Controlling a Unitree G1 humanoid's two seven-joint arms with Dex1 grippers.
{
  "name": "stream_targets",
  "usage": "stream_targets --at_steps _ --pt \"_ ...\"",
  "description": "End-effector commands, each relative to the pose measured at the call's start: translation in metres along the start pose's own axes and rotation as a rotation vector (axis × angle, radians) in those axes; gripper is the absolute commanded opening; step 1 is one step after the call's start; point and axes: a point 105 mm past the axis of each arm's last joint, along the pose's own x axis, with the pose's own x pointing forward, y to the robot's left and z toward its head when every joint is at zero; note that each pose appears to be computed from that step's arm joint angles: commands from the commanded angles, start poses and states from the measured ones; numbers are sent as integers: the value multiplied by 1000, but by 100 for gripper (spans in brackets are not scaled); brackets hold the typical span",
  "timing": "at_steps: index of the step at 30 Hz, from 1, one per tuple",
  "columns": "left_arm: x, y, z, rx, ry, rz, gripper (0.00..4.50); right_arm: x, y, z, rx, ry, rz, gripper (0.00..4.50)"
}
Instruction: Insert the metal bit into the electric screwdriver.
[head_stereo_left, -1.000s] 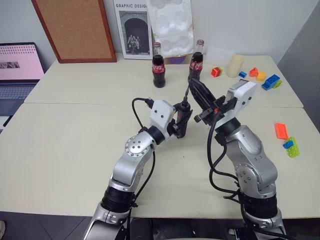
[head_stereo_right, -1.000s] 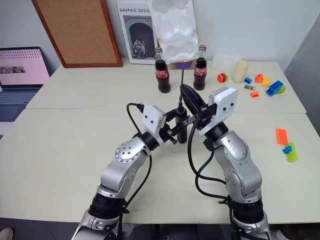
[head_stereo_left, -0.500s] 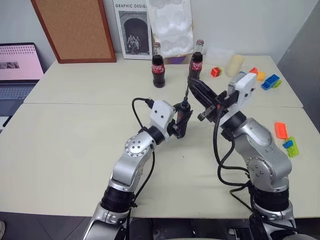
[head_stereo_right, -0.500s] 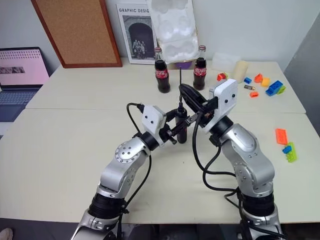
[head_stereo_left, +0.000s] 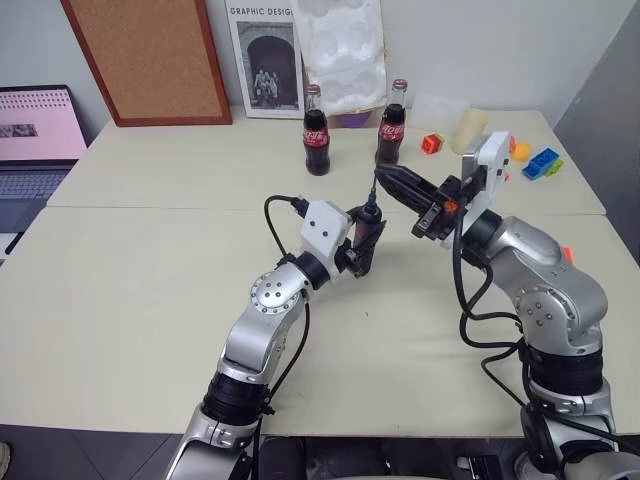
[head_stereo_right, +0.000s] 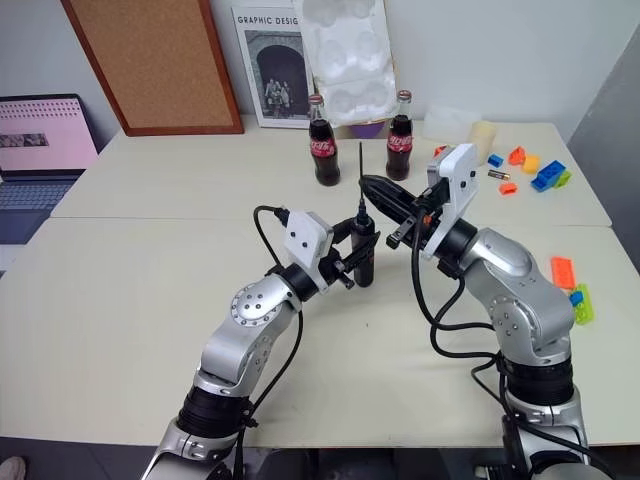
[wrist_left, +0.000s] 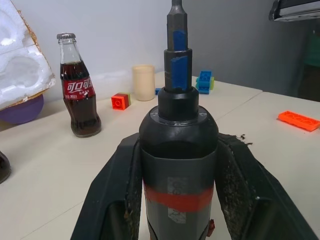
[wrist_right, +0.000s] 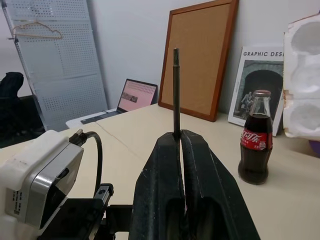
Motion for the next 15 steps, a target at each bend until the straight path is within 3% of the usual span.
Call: stream_targets --at_steps 1,5,15 --pt "-1 3 7 28 -23 7 165 -3 5 -3 49 21 47 0" --pt "-2 4 7 30 -20 7 165 -8 5 0 55 22 53 0" --pt "-1 5 7 34 -22 1 165 -16 -7 28 30 -54 1 224"
